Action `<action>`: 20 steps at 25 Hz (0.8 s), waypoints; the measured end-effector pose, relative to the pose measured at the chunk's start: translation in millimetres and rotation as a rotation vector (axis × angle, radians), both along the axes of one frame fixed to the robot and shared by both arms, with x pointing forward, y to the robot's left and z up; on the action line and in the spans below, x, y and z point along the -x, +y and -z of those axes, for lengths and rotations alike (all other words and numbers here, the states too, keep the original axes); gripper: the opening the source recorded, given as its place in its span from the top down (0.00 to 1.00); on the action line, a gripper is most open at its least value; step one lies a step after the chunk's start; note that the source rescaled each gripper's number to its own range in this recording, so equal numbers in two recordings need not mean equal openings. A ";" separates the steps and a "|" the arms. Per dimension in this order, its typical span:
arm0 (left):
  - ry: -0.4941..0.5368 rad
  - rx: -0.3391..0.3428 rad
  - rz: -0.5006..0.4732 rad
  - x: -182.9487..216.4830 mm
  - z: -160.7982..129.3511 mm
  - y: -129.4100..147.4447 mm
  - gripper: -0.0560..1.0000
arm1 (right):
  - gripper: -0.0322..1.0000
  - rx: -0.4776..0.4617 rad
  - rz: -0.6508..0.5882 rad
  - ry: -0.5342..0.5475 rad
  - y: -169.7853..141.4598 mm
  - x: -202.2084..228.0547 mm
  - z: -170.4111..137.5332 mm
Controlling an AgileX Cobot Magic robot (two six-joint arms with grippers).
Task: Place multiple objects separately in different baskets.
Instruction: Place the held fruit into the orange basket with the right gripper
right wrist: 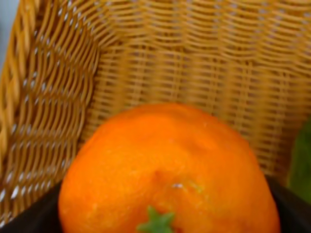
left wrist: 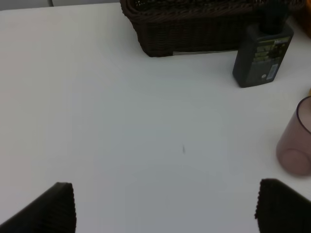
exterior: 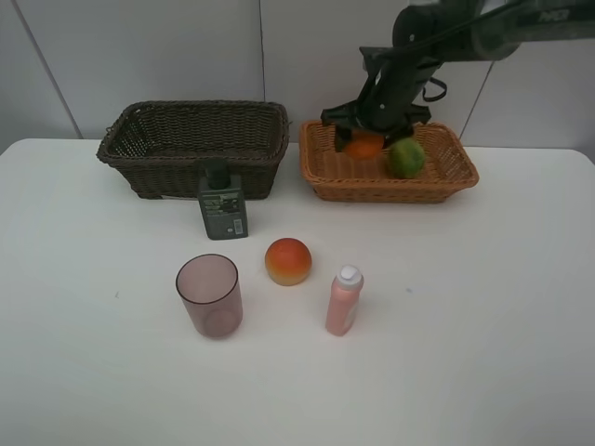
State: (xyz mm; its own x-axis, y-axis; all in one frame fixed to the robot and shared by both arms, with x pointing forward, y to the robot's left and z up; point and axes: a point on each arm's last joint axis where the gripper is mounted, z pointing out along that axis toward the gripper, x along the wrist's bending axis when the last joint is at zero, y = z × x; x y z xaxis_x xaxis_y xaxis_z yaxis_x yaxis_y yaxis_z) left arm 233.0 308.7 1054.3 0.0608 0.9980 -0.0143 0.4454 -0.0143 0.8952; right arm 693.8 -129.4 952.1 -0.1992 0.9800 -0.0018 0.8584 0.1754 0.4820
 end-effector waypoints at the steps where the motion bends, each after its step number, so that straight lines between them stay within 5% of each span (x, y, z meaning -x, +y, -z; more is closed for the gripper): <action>1: 0.000 0.000 0.000 0.0 0.0 0.0 0.04 | 0.36 0.003 -0.003 -0.003 0.5 -1.7 5.3; 9: 0.000 0.000 0.000 0.0 0.0 0.0 0.04 | 0.35 -0.001 -0.014 -0.019 3.5 -8.4 27.3; 13: 0.000 0.000 0.000 0.0 0.0 0.0 0.04 | 0.09 -0.009 -0.017 -0.039 4.3 -10.2 25.6; 20: 0.000 0.000 0.000 0.0 0.0 0.0 0.04 | 0.02 -0.004 -0.013 -0.028 3.2 -8.1 20.3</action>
